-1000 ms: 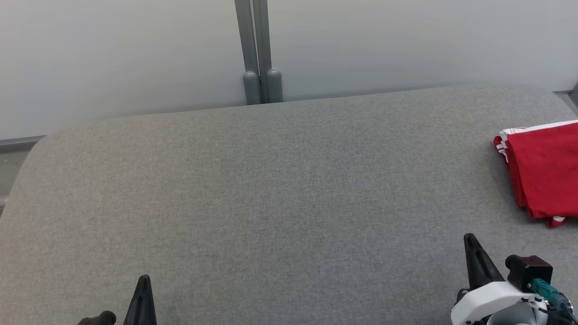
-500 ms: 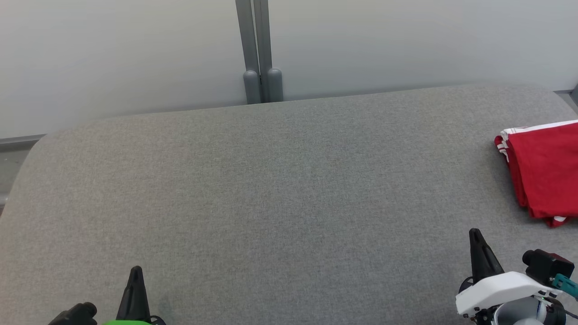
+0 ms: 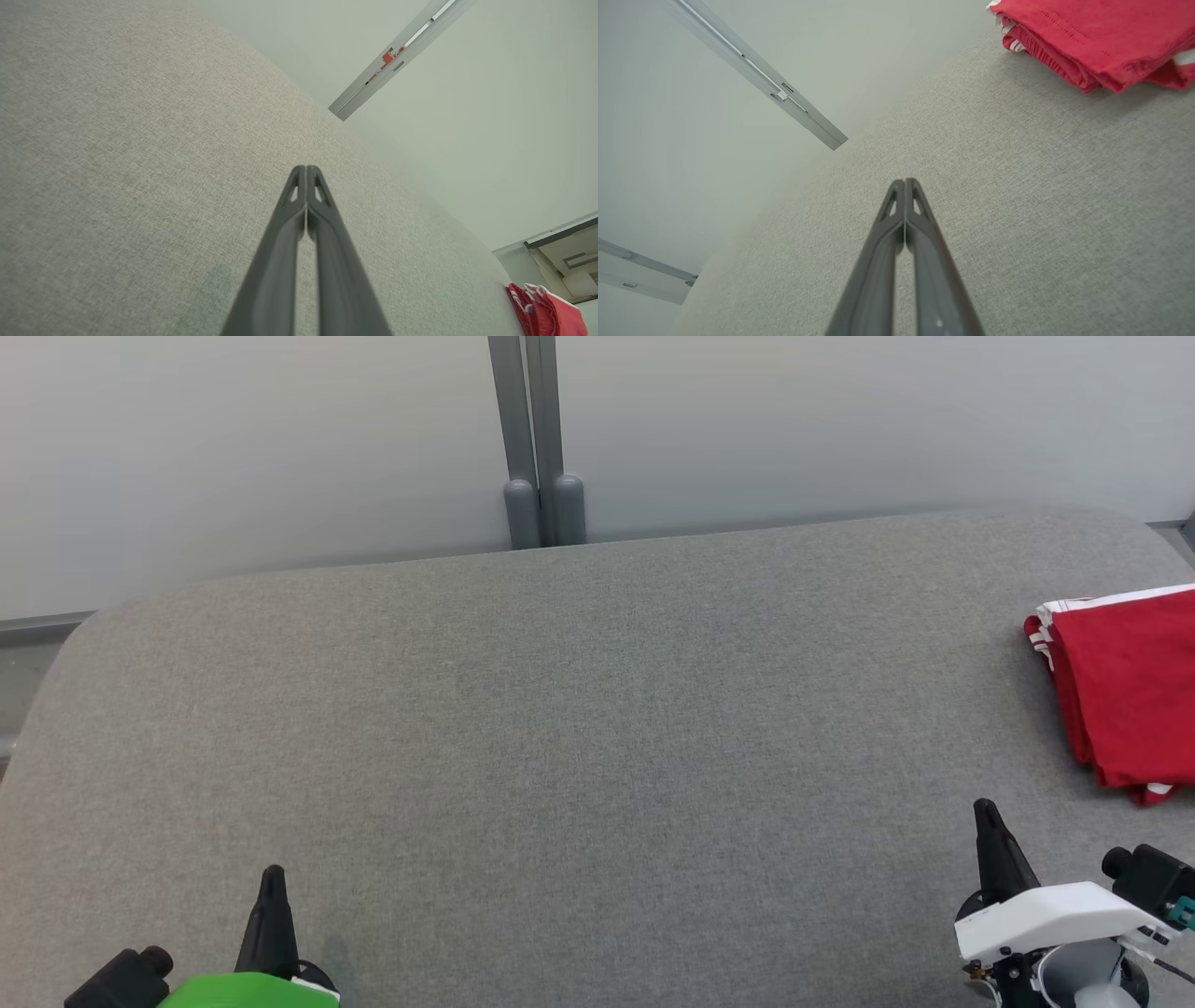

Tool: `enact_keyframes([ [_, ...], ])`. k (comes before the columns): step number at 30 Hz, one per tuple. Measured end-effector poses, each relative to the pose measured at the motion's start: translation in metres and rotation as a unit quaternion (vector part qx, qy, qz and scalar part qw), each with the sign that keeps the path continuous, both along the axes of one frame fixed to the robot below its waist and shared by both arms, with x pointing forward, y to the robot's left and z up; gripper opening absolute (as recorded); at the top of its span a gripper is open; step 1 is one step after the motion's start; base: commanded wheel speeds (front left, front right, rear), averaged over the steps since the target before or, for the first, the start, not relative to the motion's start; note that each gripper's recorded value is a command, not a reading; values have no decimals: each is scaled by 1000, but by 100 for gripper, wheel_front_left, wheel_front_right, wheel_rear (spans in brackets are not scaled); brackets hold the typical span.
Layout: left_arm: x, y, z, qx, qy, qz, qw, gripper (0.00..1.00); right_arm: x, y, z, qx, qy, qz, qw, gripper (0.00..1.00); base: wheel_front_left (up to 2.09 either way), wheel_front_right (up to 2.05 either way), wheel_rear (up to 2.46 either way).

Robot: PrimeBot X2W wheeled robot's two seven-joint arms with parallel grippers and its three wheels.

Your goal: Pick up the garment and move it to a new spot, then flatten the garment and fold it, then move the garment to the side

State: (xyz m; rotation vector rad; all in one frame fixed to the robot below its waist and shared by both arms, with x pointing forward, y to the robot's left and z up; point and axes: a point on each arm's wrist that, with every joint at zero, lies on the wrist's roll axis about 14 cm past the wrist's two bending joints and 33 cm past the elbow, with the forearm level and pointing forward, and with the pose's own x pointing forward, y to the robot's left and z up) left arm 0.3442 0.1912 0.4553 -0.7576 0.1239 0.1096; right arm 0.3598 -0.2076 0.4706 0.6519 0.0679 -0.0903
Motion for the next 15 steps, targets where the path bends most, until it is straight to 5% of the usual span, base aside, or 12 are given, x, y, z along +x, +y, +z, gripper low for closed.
enact_keyframes([
  [15, 10, 3, 7, -92, -8, 11, 996, 0, 6, 0, 5, 103, -6, -9, 995, 0, 0, 0, 0],
])
